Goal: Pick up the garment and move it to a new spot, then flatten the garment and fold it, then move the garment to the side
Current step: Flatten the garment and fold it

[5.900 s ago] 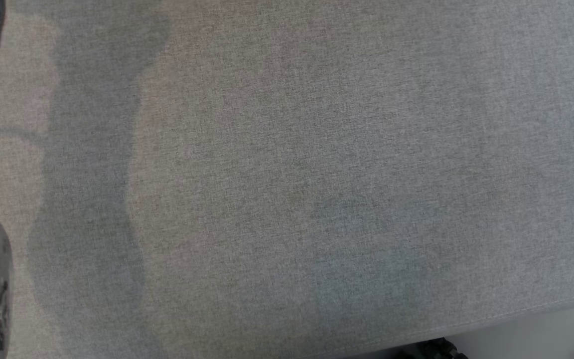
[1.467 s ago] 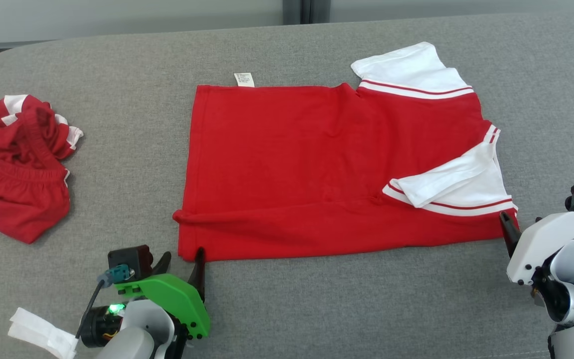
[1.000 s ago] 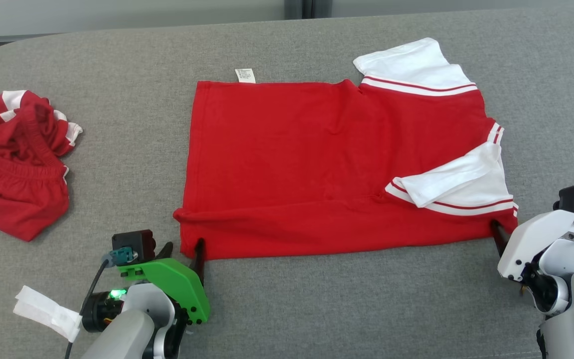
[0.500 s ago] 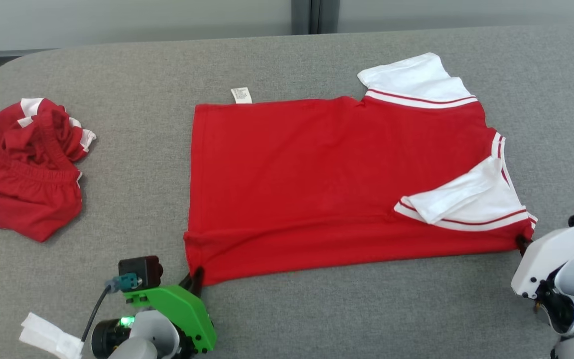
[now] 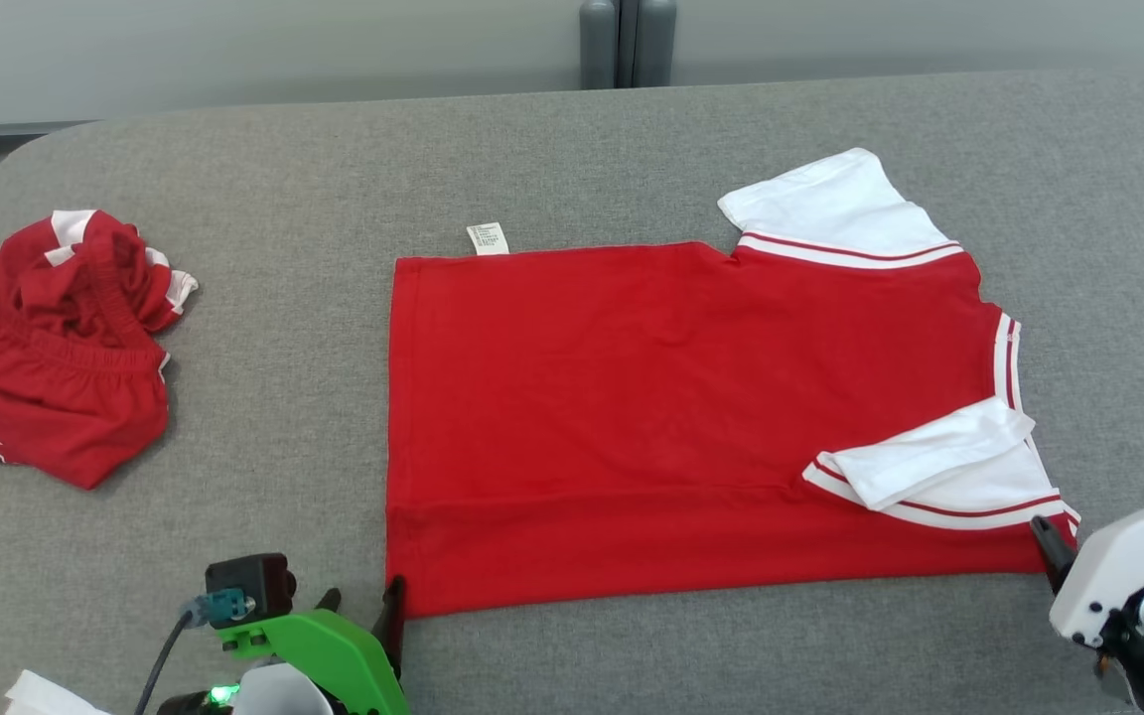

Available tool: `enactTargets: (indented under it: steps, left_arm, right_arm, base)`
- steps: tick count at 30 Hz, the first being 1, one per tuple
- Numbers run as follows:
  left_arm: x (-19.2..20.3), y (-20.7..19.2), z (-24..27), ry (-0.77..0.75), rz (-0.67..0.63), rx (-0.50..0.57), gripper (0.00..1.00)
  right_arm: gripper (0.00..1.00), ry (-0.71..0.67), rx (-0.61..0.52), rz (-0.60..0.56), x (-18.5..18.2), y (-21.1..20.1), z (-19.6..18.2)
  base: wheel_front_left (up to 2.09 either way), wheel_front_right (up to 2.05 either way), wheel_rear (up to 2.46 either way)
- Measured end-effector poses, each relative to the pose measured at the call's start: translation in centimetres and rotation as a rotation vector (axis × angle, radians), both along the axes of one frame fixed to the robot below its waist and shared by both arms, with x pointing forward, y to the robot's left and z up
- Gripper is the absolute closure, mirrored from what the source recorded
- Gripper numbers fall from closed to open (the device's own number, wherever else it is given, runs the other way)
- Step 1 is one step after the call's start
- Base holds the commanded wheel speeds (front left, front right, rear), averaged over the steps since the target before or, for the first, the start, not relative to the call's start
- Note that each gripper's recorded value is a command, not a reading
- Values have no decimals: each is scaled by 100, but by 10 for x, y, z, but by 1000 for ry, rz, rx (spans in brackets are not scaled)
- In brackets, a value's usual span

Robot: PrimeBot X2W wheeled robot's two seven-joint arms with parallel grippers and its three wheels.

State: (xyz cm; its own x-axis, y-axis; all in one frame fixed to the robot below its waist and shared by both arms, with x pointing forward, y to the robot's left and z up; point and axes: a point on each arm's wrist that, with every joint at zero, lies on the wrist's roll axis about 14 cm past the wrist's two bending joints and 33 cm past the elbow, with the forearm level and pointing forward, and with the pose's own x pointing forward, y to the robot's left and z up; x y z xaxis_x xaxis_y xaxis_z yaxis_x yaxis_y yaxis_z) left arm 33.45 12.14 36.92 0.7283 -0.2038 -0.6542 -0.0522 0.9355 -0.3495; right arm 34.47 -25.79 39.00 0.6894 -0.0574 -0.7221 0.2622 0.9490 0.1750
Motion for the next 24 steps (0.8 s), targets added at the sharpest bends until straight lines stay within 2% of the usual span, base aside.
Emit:
enactTargets:
  steps: [4, 8, 12, 19, 24]
  left_arm:
    - [15, 7, 12, -31, -6, 13, 0]
    - [64, 11, 44, -142, -59, 59, 0]
    - [109, 6, 62, -189, -96, 72, 0]
    - [169, -9, 62, -167, -161, 110, 0]
    - [198, -18, 47, -130, -197, 136, 0]
  right_arm:
    - [0, -105, -58, 46, 36, 6, 34]
    - [0, -202, -104, 131, 84, 21, 75]
    - [0, -258, -96, 209, 131, 40, 101]
    - [0, -305, -114, 284, 198, 56, 116]
    - [0, -275, -154, 328, 228, 59, 103]
  base:
    - [0, 0, 0]
    - [0, 0, 0]
    - [0, 0, 0]
    - [0, 0, 0]
    - [0, 0, 0]
